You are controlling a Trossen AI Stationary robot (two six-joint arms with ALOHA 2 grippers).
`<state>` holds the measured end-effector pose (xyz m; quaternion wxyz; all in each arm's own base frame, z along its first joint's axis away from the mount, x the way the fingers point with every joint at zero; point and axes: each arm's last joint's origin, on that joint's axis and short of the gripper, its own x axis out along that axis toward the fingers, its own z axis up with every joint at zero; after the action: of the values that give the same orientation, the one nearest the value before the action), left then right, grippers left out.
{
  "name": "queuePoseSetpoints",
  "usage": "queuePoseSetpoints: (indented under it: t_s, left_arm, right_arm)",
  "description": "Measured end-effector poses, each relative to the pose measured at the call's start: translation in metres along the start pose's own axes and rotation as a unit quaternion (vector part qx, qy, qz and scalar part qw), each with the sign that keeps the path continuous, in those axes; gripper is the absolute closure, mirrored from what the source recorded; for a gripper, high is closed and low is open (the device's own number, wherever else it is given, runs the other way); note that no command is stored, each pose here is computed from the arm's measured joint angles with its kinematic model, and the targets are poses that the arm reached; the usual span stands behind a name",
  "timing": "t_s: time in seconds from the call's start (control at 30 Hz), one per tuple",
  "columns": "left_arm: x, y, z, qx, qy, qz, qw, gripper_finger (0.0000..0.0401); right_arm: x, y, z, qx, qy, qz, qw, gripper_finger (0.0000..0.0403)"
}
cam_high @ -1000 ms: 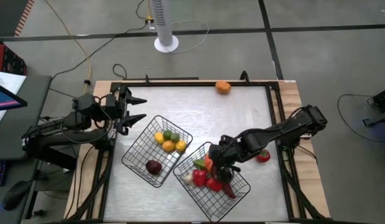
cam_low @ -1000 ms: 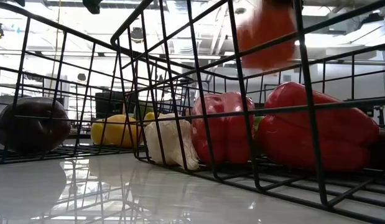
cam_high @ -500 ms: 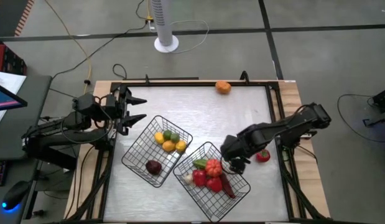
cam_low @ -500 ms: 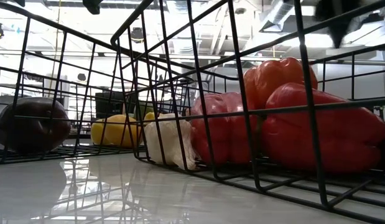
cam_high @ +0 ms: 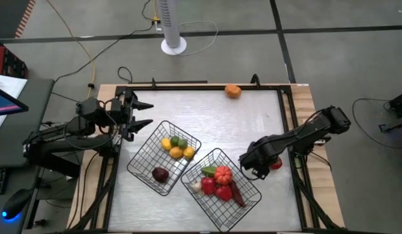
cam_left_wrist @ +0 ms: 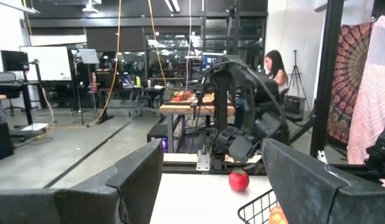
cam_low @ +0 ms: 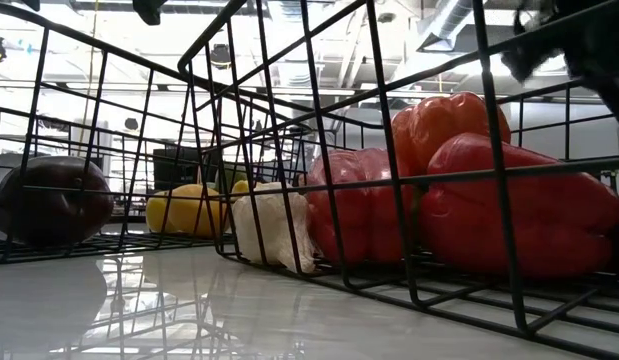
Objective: Sort produce into baskets
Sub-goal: Put the red tomato into the left wire basket
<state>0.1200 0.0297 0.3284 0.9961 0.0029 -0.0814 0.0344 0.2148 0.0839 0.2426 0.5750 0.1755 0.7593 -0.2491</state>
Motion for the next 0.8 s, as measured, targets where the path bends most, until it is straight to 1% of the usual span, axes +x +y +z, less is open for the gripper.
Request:
queuePoseSetpoints:
  t_s: [0.13,0.23,0.47,0.63,0.8]
  left_arm:
    - [0.0,0.0,0.0,0.007,0.0,0.0,1.0,0.014]
    - [0.0,0.0,0.0,0.007,0.0,0.0,1.0,0.014]
    - [0.0,0.0,0.0,0.007,0.002,0.0,1.0,0.014]
    - [0.0,0.0,0.0,0.007,0.002,0.0,1.0,0.014]
    - [0.0,0.0,0.0,0.007,0.002,0.0,1.0,0.014]
  right_arm:
    - [0.02,-0.009,0.004,0.012,0.014,0.012,1.0,0.0034]
    - [0.032,-0.015,0.005,0.026,0.043,0.022,0.998,0.0033]
    - [0.057,-0.026,0.005,0.042,0.099,0.016,0.994,0.0033]
    - [0.075,-0.031,0.01,0.054,0.101,0.028,0.993,0.0033]
    - [0.09,-0.034,0.017,0.06,0.095,0.055,0.992,0.0035]
